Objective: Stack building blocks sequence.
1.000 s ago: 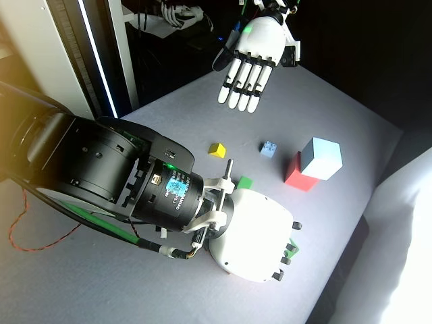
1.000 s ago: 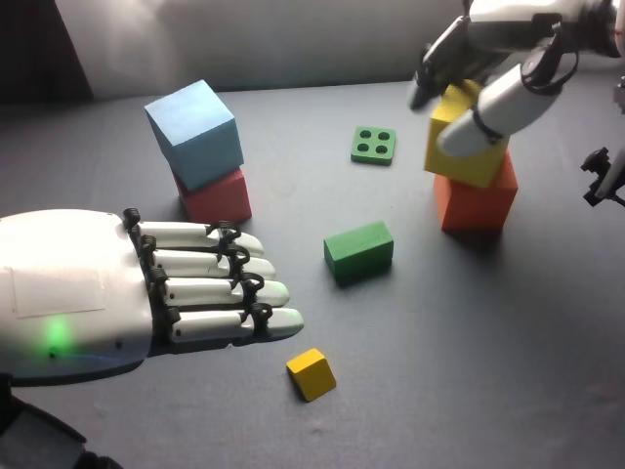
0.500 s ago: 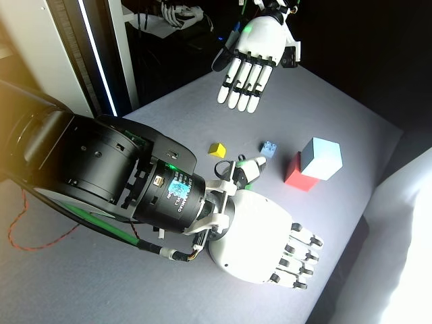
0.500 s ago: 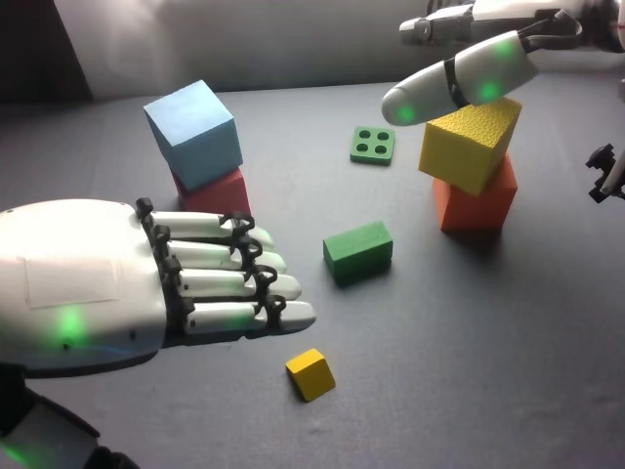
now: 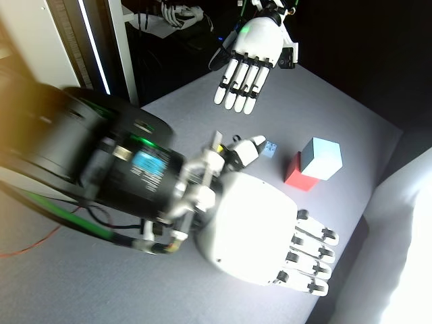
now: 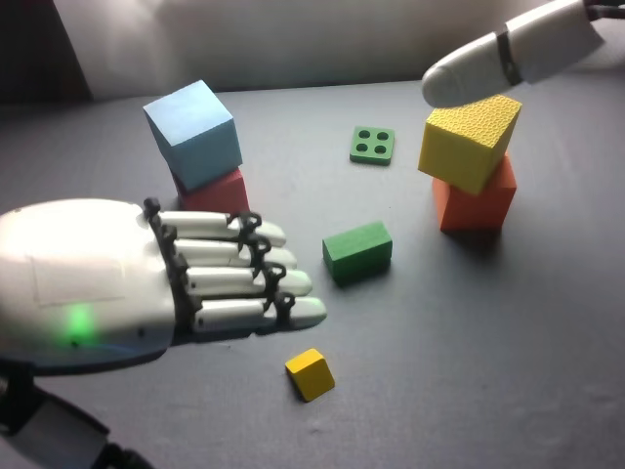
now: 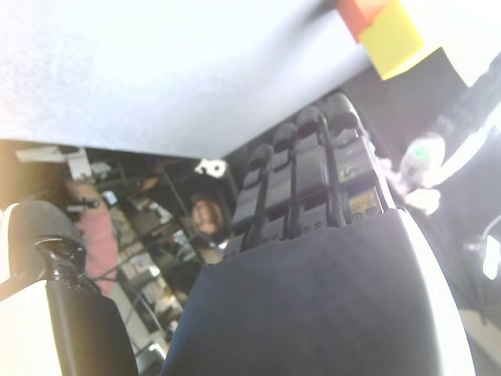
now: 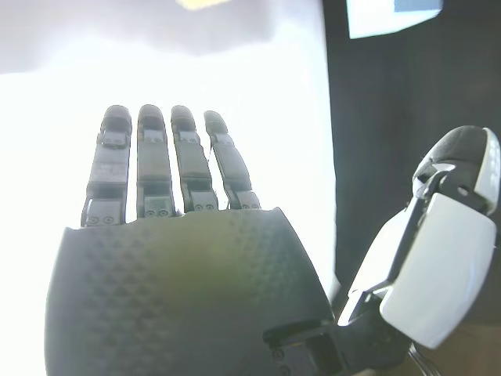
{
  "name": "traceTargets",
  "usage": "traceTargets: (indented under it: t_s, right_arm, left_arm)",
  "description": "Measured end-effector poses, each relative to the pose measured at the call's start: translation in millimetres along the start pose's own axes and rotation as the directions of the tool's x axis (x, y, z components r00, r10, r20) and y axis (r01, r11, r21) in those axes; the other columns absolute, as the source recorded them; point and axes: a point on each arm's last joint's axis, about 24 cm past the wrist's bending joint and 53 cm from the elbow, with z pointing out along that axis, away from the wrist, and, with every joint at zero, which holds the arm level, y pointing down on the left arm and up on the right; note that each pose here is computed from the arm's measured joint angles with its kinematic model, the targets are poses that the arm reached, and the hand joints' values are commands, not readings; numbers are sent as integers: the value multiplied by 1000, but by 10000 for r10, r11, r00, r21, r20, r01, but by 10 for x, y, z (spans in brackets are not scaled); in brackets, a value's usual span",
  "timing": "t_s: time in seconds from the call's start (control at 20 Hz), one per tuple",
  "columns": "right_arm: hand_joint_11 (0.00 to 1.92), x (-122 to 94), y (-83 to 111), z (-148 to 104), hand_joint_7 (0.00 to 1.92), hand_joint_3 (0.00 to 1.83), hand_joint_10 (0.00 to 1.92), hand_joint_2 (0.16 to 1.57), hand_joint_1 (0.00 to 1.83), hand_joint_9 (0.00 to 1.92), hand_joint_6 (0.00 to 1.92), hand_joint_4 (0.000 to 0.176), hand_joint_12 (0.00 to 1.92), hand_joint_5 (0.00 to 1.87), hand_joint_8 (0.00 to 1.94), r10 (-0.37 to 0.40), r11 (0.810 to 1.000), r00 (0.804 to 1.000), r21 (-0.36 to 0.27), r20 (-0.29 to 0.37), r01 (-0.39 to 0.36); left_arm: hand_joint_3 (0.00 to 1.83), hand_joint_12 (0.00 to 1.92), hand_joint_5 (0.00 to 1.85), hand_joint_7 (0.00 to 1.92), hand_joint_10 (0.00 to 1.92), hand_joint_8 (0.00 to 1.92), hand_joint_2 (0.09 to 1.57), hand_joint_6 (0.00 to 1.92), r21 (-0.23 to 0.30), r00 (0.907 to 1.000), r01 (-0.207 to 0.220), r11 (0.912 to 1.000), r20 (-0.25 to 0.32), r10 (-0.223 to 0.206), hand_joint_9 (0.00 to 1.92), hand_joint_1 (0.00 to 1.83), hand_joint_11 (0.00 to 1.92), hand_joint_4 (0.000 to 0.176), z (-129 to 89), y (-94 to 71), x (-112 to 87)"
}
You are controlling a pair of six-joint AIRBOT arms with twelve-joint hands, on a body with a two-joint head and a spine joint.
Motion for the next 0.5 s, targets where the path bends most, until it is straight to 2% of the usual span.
traceTargets:
  t_s: [0.1, 0.15, 0.2, 0.35, 0.4, 0.45, 0.5]
  right_arm:
    - [2, -71, 162, -172, 0, 0, 0, 609, 365, 0, 0, 0, 0, 0, 0, -606, 9959, 9968, -643, 518, 639]
    - [0, -86, 211, -328, 0, 0, 0, 612, 371, 0, 0, 0, 0, 0, 0, -1326, 9858, 9879, -926, 802, 1398]
    - [9, -77, 215, -421, 0, 0, 0, 615, 361, 0, 0, 0, 4, 0, 0, -1731, 9783, 9809, -997, 883, 1816]
    - [8, -84, 92, -725, 0, 8, 0, 644, 360, 0, 0, 0, 4, 0, 0, -2893, 9505, 9517, -868, 1030, 2983]
    - [11, -108, 29, -818, 0, 8, 0, 646, 345, 0, 0, 0, 6, 0, 0, -3316, 9368, 9370, -795, 1096, 3408]
    - [36, -115, -6, -884, 0, 7, 0, 646, 378, 0, 0, 0, 18, 0, 0, -3678, 9229, 9232, -780, 1118, 3771]
    - [44, -111, -8, -958, 0, 13, 0, 660, 394, 0, 0, 0, 22, 0, 0, -4114, 9015, 9034, -923, 1206, 4229]
  left_arm:
    - [1, 202, 6, 66, 3, 3, 941, 3, -23, 9998, 81, 10000, 159, -80, 78, 385, 0, 0, 3, 4, -50]
    - [0, 225, 14, 77, 5, 5, 928, 4, -49, 9999, 78, 10000, 150, -77, 90, 403, 0, 0, 3, 10, -47]
    - [0, 282, 38, 103, 7, 6, 915, 4, -60, 9999, 64, 10000, 133, -63, 115, 414, 0, 0, 3, 13, -43]
    - [4, 265, 23, 92, 0, 0, 925, 0, -85, 9998, 109, 9999, 147, -108, 104, 388, 0, 0, 1, 22, -47]
    - [3, 203, 7, 77, 1, 1, 928, 2, -75, 9998, 117, 9999, 151, -116, 89, 403, 0, 0, 2, 18, -48]
    - [2, 229, 25, 88, 3, 3, 931, 4, -71, 9998, 120, 9999, 152, -119, 96, 416, 0, 0, 2, 17, -48]
    - [1, 234, 26, 92, 3, 4, 931, 3, -86, 9998, 116, 9999, 149, -114, 98, 412, 0, 0, 1, 22, -48]
